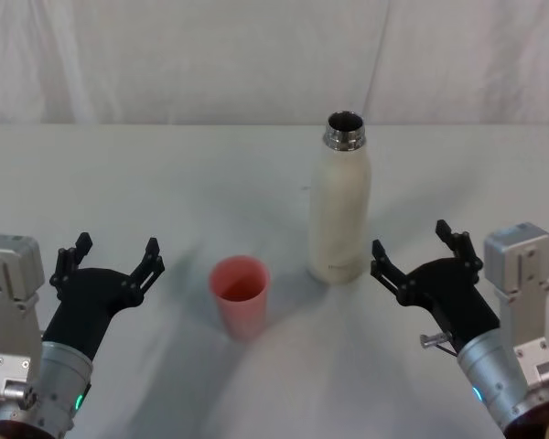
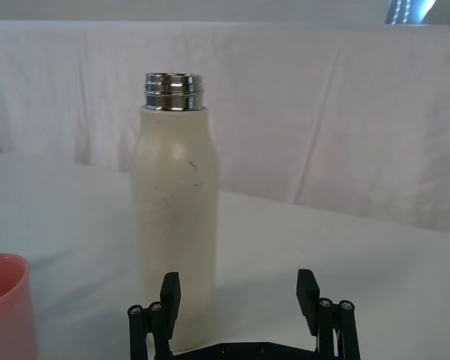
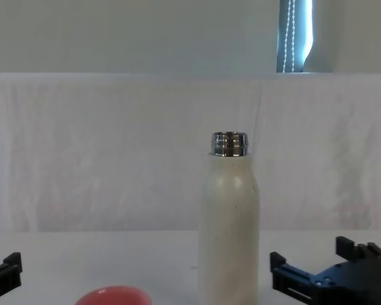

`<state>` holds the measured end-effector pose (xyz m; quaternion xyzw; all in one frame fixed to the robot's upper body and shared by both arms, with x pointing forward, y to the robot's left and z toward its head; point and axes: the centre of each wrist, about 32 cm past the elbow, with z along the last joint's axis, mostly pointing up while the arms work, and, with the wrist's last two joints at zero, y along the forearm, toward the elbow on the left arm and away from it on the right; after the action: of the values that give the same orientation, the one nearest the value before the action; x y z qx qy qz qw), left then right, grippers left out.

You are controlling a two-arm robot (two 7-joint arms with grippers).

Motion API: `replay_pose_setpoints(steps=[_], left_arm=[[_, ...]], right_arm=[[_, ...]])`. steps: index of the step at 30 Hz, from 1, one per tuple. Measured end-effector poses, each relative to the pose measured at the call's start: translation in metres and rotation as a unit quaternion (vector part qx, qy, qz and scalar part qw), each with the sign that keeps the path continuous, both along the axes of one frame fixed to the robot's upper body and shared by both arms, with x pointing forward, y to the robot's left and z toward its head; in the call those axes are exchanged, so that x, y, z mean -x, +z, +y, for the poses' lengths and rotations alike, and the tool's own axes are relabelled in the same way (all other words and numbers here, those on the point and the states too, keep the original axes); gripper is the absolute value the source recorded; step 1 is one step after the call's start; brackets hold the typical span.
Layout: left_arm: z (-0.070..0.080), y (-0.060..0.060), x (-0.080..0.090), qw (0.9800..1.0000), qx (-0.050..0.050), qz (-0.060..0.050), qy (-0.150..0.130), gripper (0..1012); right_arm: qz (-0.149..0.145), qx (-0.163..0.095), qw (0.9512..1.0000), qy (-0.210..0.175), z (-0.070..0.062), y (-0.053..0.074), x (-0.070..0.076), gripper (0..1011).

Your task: Grasp the thermos with one hand and pour water into the cup lid.

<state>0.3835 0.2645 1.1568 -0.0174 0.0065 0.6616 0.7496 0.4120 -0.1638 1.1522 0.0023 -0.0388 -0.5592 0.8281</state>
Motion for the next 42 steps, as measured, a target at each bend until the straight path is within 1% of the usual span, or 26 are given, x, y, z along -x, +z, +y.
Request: replay_pose_setpoints(steps=[3,8,17,24,33,42], left_arm=[[0.0,0.0,0.0,1.0,0.0,0.0,0.0,1001],[0.0,0.0,0.0,1.0,0.0,0.0,0.0,1001],[0.0,0.0,0.0,1.0,0.0,0.0,0.0,1001],[0.0,0.0,0.0,1.0,0.0,0.0,0.0,1001],[0.0,0.0,0.0,1.0,0.0,0.0,0.0,1001],[0.0,0.0,0.0,1.0,0.0,0.0,0.0,1001]], right_arm=[[0.004,0.0,1.0,0.008,0.003,0.0,-0.004,1001],[0.01,-0.008,0.9997,0.021,0.006,0.001,-0.013,1001],[0.014,-0.018,0.9991,0.037,0.015,0.003,-0.027,1001],[0.015,-0.02,0.9987,0.044,0.021,0.005,-0.035,1001],[0.016,-0.018,0.9985,0.05,0.028,0.007,-0.042,1001],[0.014,-0.013,0.9984,0.053,0.031,0.008,-0.047,1001]])
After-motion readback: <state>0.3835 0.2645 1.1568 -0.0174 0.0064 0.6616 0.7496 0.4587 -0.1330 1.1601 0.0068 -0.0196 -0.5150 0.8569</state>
